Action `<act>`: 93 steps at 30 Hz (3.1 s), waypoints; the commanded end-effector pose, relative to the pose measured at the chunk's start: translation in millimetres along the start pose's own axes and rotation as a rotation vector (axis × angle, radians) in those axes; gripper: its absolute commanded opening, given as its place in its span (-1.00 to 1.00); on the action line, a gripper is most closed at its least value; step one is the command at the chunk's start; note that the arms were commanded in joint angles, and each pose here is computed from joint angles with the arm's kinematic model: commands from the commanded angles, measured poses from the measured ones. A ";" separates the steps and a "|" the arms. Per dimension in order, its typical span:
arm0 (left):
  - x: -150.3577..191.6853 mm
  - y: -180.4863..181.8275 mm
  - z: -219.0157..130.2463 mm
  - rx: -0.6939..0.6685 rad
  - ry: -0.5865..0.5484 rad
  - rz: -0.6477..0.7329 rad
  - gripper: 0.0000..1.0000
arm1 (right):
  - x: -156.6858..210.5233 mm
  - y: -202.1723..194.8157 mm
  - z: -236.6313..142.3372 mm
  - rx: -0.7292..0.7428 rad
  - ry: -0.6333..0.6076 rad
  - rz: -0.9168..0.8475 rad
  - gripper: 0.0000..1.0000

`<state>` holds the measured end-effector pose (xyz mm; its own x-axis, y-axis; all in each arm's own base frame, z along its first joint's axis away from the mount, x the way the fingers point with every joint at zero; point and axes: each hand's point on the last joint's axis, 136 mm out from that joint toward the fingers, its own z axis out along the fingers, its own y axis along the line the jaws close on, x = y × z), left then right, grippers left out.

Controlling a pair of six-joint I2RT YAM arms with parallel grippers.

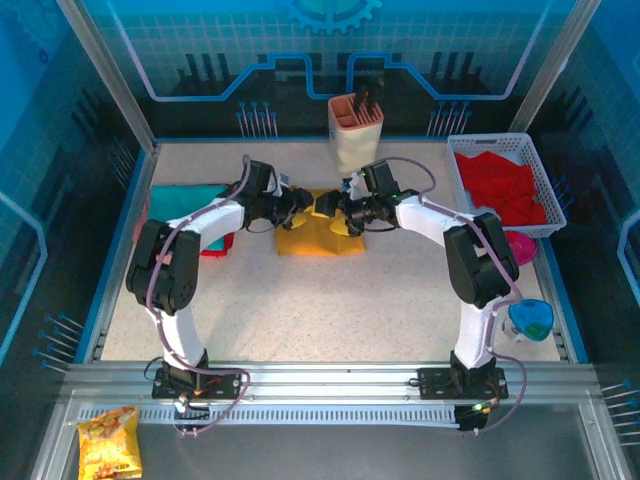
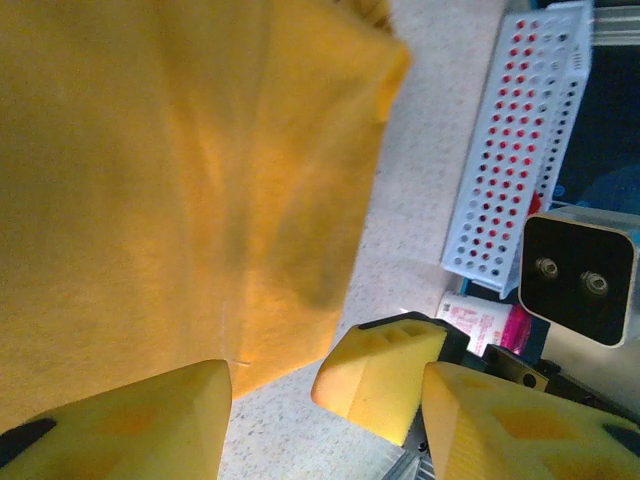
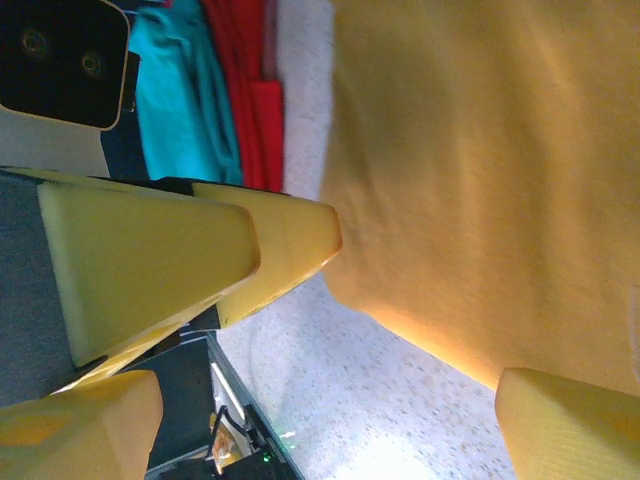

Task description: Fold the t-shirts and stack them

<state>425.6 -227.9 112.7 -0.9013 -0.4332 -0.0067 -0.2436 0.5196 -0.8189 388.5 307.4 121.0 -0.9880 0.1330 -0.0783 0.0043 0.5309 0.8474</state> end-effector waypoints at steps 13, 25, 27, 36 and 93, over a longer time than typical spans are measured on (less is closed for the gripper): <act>33.1 98.6 17.3 -0.172 0.121 -0.066 0.05 | 17.0 -112.3 -7.6 0.109 -0.008 0.218 0.73; -4.5 93.2 -46.9 -0.181 0.015 -0.017 0.08 | 7.7 -106.1 -27.0 0.097 -0.034 0.208 0.72; -15.3 91.4 -58.2 -0.185 0.001 0.000 0.10 | 5.2 -99.5 -28.9 0.080 -0.035 0.197 0.72; -39.6 101.6 -53.4 -0.242 -0.025 0.088 0.23 | -2.9 -94.6 -32.1 0.070 -0.036 0.185 0.71; -28.0 86.6 -14.1 -0.322 0.087 0.197 -1.00 | -6.5 -54.7 -59.0 0.033 -0.039 0.100 0.67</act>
<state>429.4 -177.9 23.9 -0.9635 -0.2669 -0.0230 -0.1858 0.7276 -0.6604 384.9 232.9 68.4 -0.9676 0.2467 0.0538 0.1833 0.5398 0.8216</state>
